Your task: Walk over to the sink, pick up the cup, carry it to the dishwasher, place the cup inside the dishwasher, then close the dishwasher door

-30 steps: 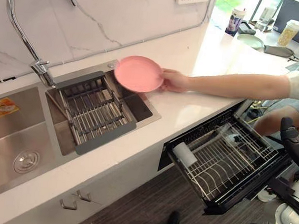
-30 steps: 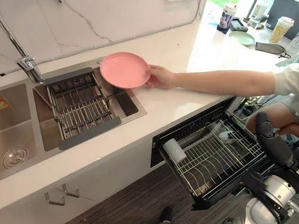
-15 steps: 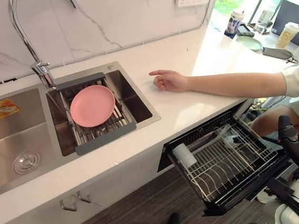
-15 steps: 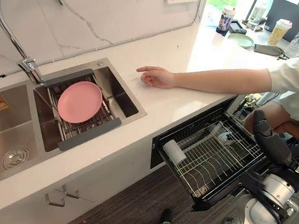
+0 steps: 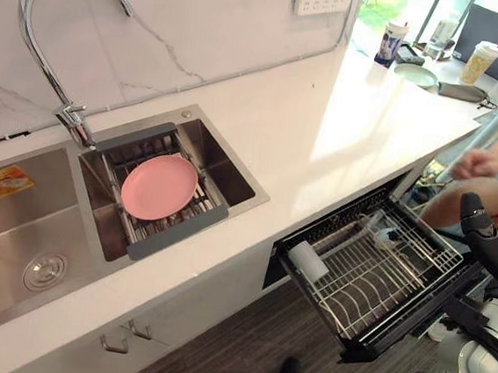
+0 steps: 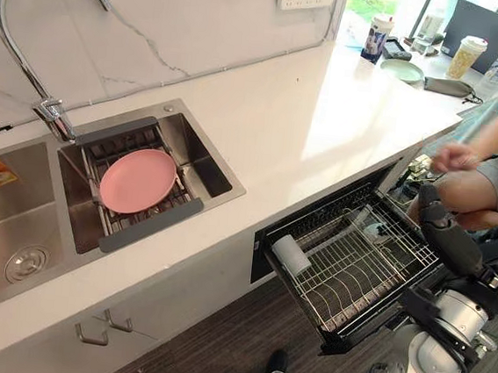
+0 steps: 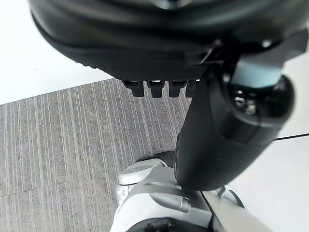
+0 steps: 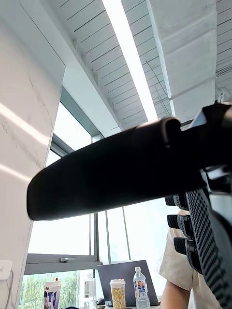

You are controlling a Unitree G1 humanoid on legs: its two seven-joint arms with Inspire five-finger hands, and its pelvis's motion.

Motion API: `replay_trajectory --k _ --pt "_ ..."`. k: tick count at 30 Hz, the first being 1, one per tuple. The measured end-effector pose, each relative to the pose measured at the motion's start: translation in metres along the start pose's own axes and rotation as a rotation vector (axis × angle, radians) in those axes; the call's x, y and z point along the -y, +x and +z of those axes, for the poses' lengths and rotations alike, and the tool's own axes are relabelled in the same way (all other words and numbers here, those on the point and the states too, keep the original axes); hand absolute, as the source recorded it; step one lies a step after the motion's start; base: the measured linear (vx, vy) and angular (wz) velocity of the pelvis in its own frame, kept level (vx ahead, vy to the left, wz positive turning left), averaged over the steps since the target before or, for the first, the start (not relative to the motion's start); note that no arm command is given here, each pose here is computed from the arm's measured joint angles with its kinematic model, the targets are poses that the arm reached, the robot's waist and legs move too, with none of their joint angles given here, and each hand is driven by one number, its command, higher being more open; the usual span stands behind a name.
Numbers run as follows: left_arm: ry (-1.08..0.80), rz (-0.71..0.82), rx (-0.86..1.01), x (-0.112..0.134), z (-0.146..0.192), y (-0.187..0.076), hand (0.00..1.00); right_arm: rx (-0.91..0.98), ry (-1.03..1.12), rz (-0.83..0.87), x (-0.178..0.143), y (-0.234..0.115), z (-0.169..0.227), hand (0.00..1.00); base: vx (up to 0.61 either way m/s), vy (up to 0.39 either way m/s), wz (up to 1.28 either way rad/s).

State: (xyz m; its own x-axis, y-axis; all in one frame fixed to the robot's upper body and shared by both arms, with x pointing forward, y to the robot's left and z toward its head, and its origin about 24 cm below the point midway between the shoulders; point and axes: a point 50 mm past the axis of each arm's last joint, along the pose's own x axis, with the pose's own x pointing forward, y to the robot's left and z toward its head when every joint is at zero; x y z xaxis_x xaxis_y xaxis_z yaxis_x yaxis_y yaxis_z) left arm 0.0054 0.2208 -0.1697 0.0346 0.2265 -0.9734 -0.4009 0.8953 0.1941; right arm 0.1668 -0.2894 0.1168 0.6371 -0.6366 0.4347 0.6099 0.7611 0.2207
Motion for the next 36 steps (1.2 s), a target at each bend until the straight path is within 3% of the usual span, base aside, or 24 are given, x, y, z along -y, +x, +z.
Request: replay_trajectory --k 5,12,16,19,29,36 --pt "-0.049 -0.010 -0.011 0.001 -0.003 0.000 1.00 0.034 0.066 0.016 -0.011 0.009 0.004 1.00 -0.01 0.008 0.11" --pt "-0.104 -0.017 0.006 0.003 -0.005 -0.001 1.00 0.076 0.134 0.168 -0.046 0.023 0.010 1.00 -0.01 0.026 0.25" --pt "-0.151 -0.013 0.029 0.002 -0.002 -0.001 1.00 0.001 0.150 0.234 -0.065 0.020 -0.006 1.00 0.04 0.037 0.40" --pt "-0.073 -0.015 0.057 0.000 0.003 -0.001 1.00 -0.055 0.159 0.245 -0.077 0.018 -0.019 1.00 0.05 0.090 0.52" --pt "-0.011 0.022 0.042 -0.022 0.016 -0.001 1.00 -0.110 0.146 0.230 -0.076 0.011 -0.031 1.00 0.08 0.003 0.85" --pt "-0.102 0.008 0.031 -0.014 0.008 -0.001 1.00 -0.121 0.153 0.207 -0.072 0.009 -0.033 1.00 0.06 -0.170 0.03"
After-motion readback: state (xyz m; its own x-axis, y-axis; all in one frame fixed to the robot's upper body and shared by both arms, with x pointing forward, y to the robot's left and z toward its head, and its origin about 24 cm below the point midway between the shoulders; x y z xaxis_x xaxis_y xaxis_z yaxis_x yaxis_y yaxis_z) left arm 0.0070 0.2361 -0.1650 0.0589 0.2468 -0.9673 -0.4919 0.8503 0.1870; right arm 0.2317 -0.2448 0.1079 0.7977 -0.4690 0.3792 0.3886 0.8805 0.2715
